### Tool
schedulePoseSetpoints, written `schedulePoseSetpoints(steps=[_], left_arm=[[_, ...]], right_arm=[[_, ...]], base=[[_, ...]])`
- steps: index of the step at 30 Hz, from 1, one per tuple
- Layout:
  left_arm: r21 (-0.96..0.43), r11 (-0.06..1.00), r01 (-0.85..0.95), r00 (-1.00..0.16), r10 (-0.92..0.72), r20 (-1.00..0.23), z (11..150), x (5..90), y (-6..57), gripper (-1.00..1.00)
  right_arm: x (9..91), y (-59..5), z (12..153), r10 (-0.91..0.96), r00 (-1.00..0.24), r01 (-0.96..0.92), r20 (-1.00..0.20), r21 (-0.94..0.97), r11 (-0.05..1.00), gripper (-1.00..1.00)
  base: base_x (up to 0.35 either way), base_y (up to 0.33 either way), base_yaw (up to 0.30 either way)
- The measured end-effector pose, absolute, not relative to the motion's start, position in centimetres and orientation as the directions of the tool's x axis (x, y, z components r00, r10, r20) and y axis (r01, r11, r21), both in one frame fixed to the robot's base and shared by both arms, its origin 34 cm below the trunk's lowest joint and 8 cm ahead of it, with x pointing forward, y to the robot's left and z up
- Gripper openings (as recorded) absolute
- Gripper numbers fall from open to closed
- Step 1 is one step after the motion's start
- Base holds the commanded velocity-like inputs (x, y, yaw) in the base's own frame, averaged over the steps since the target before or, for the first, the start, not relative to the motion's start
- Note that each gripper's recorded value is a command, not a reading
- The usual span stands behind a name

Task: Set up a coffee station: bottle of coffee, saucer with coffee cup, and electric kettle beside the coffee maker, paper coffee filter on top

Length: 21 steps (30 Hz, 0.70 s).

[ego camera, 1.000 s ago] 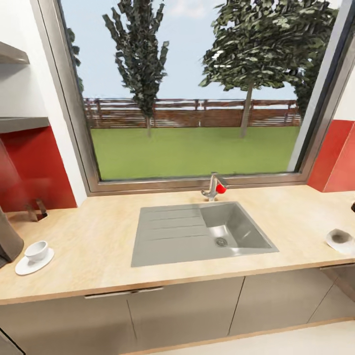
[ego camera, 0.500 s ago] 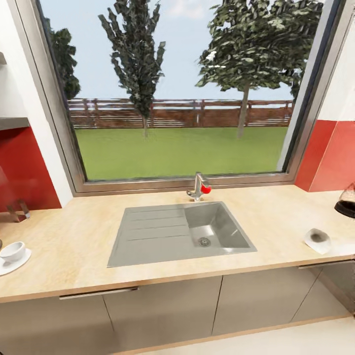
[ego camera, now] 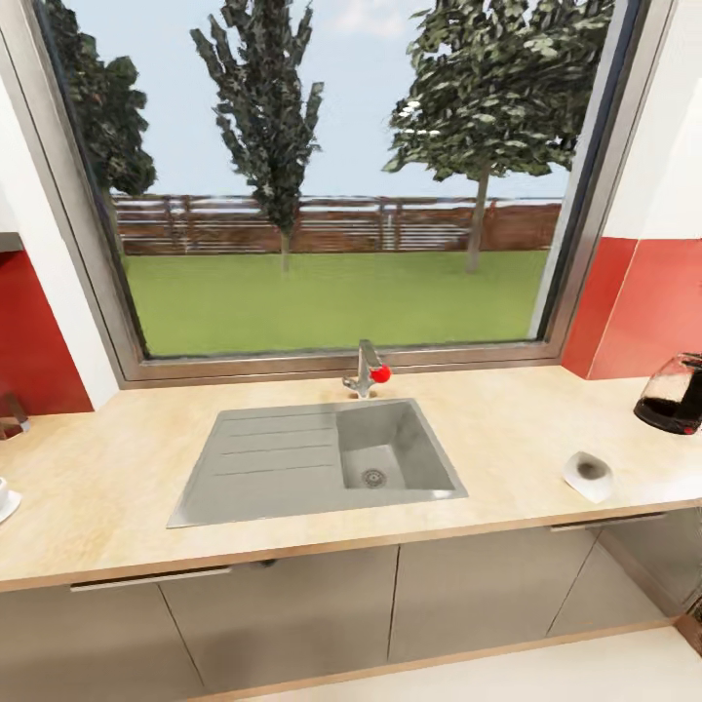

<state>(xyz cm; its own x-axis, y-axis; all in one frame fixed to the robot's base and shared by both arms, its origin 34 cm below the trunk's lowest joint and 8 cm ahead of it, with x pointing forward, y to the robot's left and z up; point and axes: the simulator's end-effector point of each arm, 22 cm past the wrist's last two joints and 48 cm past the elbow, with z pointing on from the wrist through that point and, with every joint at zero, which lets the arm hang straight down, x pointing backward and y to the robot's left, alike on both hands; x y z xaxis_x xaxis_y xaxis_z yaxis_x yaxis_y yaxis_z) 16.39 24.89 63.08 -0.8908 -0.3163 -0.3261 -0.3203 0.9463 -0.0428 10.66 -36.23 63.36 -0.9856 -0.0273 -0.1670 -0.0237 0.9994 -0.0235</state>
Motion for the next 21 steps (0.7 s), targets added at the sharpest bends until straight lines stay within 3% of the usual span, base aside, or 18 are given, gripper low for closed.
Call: schedulePoseSetpoints(steps=[14, 21], left_arm=[[-0.043, 0.946, -0.32, -0.891, -0.316, -0.326, 63.08, 16.39, 24.89, 1.0], [-0.041, 0.946, -0.321, -0.893, -0.316, -0.32, 63.05, 16.15, 24.89, 1.0]], right_arm=[[10.6, -36.11, 63.34, -0.027, -0.986, -0.023, -0.166, -0.022, 0.999, 1.0], [10.36, -36.31, 63.31, -0.03, -0.987, -0.024, -0.16, -0.044, 0.999, 1.0]], base=[[0.0, -0.296, 0.004], [0.0, -0.296, 0.153]])
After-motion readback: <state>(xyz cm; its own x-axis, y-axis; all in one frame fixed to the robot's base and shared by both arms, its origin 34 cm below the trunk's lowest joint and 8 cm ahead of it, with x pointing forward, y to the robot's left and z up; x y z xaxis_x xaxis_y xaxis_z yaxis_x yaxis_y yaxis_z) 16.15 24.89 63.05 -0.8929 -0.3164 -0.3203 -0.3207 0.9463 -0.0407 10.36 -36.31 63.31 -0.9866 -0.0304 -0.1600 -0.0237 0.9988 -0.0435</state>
